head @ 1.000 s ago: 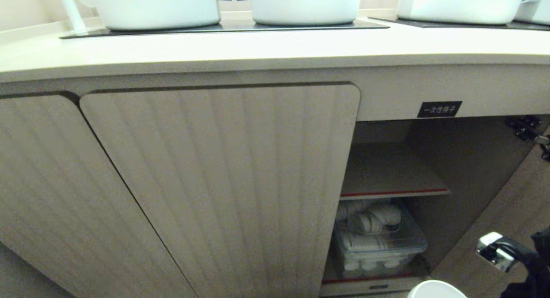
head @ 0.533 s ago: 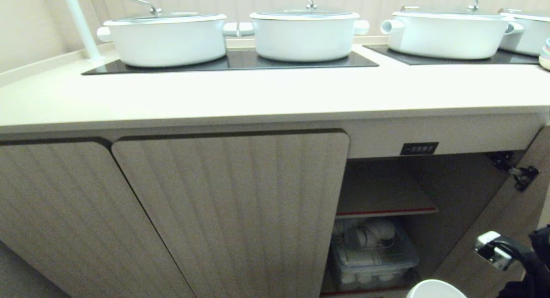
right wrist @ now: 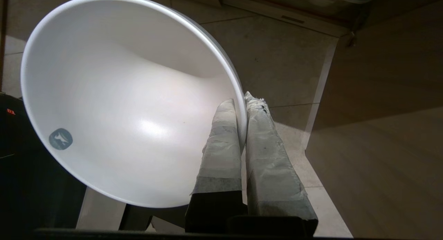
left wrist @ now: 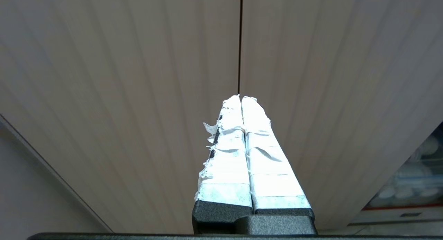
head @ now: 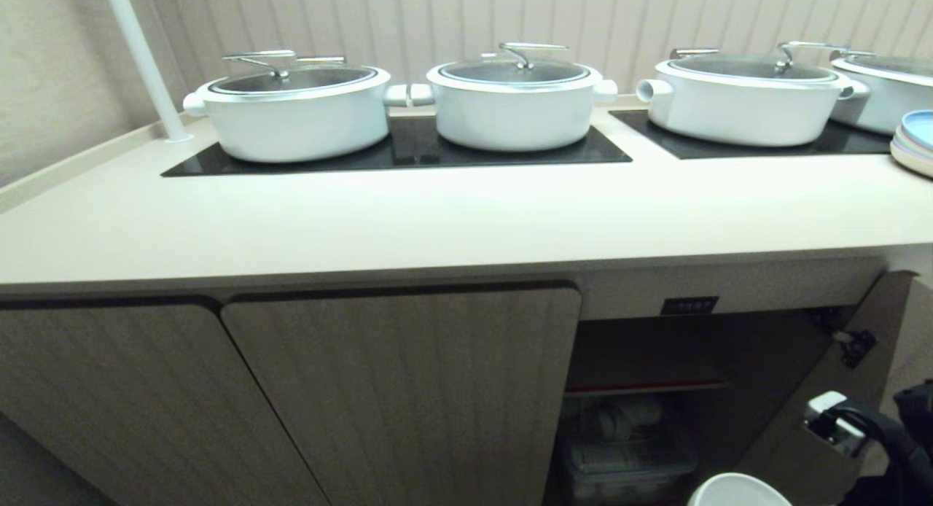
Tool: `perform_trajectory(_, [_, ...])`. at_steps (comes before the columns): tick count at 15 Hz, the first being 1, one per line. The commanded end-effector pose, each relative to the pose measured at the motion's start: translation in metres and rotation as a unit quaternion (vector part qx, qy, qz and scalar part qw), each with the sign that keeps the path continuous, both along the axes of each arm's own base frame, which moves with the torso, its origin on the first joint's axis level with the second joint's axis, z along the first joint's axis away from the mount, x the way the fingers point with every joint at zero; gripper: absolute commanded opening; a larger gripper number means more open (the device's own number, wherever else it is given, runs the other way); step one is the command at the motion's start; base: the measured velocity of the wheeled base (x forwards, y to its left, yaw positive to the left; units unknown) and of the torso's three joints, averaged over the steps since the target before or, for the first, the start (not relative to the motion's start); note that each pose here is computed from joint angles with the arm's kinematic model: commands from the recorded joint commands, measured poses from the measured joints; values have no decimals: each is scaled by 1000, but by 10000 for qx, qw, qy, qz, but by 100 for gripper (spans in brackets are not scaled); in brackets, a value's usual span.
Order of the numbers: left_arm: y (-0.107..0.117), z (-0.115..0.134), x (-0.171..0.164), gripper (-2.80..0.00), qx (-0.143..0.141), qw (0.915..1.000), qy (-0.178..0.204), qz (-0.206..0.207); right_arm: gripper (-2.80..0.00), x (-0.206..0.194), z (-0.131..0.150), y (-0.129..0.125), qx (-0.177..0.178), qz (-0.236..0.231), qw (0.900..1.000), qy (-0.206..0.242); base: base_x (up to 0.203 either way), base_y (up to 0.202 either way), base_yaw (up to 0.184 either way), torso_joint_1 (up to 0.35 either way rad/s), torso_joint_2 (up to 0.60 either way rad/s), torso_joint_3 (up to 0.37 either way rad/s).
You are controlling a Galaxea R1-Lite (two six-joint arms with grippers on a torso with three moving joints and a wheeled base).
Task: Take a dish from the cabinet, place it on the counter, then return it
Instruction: Place it on the table
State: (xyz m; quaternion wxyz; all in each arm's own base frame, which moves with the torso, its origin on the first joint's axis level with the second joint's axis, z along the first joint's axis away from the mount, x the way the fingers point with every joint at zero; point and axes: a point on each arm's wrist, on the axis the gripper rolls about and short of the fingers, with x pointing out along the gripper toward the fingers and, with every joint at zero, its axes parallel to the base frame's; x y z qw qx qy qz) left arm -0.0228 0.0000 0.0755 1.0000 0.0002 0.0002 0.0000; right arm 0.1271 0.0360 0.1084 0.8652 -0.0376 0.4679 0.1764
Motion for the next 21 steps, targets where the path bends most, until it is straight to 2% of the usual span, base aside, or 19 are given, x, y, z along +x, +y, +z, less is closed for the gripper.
perform_trajectory(1, [0,0,0,-280,-2,10000,-2,0,-280,0,0,0,-1,8,10000,14,0,0,0,214,-484,-284])
perform_trajectory(16, [0,0,0,-280,-2,10000,-2,0,-280,0,1,0,9,16,10000,-23,0,0,0,254,-555,-303])
perform_trajectory(21, [0,0,0,-280,-2,10000,-2,8,-280,0,1,0,13,23,10000,-38,0,0,0,198,-398,-209])
